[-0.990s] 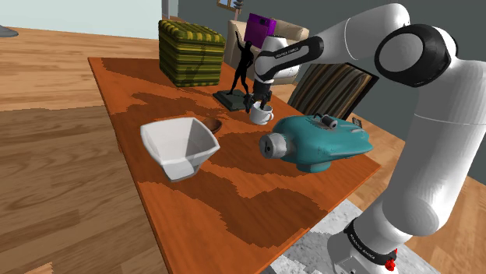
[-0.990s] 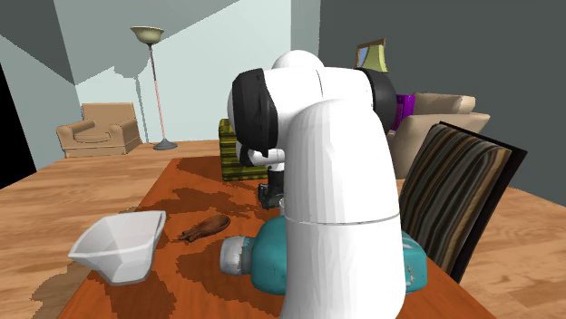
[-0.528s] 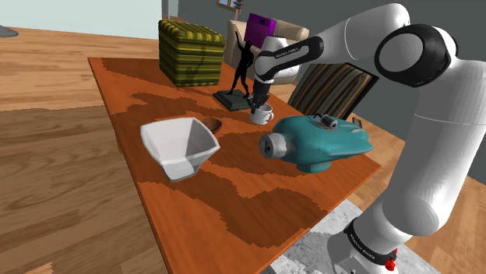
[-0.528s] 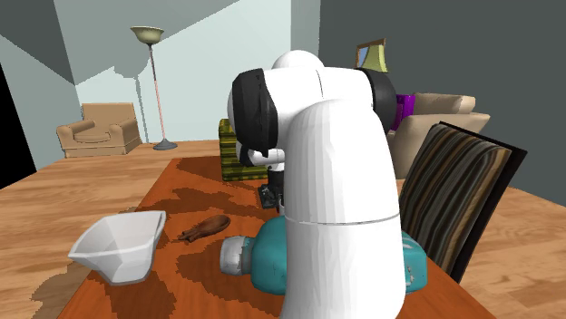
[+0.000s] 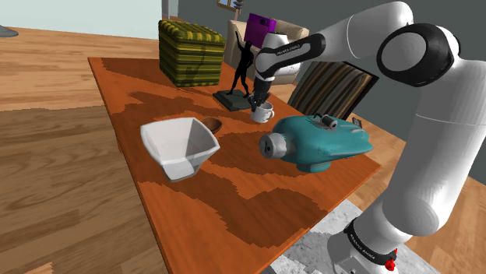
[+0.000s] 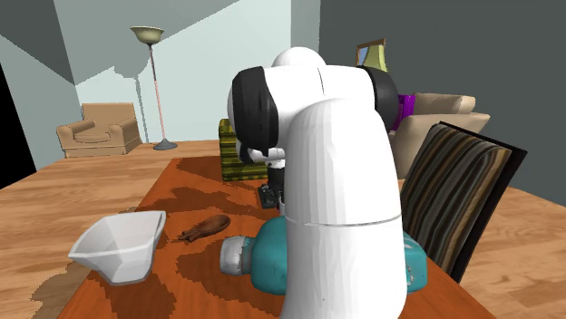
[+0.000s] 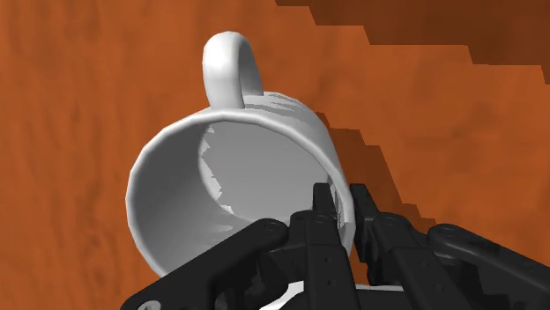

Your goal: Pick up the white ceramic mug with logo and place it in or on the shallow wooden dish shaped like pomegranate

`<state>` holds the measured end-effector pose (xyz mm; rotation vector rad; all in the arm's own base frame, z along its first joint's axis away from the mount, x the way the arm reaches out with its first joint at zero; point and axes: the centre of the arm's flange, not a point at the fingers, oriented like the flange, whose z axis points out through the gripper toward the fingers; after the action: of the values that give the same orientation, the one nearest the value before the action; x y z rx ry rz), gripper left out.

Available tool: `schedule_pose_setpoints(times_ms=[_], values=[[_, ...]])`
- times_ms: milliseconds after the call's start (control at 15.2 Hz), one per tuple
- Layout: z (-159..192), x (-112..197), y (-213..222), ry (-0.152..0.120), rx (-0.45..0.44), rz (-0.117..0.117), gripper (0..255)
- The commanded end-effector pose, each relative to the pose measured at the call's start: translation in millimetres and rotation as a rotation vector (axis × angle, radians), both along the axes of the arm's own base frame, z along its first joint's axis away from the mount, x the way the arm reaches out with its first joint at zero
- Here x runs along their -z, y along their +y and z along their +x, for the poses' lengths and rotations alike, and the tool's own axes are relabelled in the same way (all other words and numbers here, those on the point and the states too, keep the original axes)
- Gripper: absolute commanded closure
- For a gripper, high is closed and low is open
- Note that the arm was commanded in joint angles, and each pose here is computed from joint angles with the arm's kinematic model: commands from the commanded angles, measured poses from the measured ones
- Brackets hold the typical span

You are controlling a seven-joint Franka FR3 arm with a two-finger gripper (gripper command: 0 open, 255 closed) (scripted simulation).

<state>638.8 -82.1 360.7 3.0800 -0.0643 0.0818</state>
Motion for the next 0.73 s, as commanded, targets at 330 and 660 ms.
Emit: schedule_pose_setpoints(times_ms=[330, 660], values=[[0, -37, 0, 0.000, 0.000, 0.000, 255], [0, -63, 0, 0.000, 0.000, 0.000, 255]])
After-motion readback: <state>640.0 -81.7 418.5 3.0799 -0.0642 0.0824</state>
